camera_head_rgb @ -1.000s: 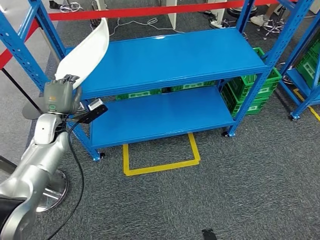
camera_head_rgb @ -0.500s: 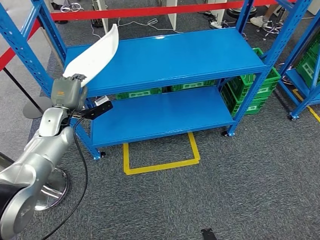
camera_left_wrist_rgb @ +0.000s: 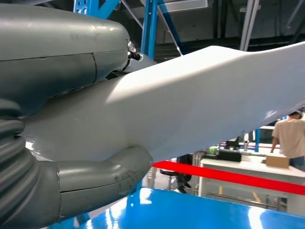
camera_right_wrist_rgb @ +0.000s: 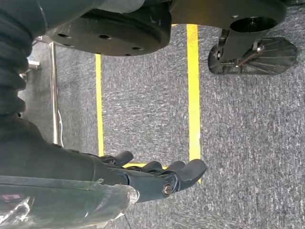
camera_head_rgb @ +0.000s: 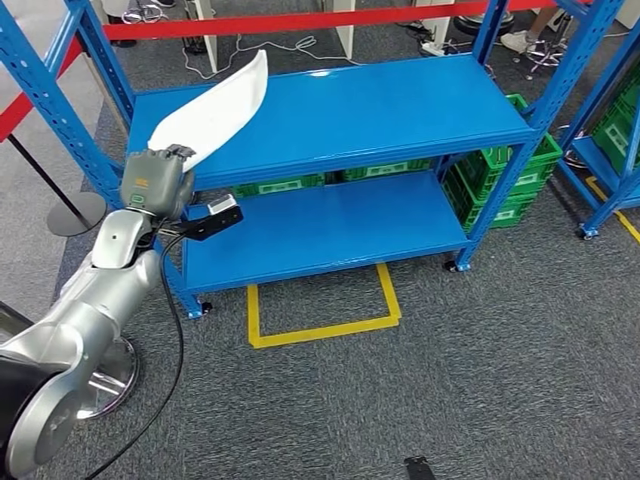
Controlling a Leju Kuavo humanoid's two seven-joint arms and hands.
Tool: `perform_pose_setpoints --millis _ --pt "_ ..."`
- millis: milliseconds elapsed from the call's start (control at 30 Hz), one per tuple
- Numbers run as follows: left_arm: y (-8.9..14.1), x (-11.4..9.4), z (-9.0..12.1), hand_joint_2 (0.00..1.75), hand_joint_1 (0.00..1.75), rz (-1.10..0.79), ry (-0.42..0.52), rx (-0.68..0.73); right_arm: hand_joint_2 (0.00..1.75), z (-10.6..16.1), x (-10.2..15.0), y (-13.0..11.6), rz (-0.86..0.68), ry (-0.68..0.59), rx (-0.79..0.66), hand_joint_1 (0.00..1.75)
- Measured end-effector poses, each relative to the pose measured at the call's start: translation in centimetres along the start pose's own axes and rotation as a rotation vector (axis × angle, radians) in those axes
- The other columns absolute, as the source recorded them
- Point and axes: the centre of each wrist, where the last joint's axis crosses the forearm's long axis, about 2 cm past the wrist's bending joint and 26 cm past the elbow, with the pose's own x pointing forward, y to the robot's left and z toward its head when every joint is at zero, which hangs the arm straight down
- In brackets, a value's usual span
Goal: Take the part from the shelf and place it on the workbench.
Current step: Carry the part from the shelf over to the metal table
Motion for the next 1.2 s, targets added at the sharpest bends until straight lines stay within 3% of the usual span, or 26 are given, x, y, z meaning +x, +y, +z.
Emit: perform_pose_setpoints --millis 333,1200 --pt "0.39 1.12 -0.78 1.75 1.75 0.019 -0.025 0.018 1.75 -0.11 0.01 -0.31 -0.015 -0.003 -0.002 0.00" --pt "0.03 1.00 -0.18 1.75 1.75 0.014 -0.042 0.014 1.75 -0.24 -0.23 -0.71 -0.018 0.008 -0.016 0.00"
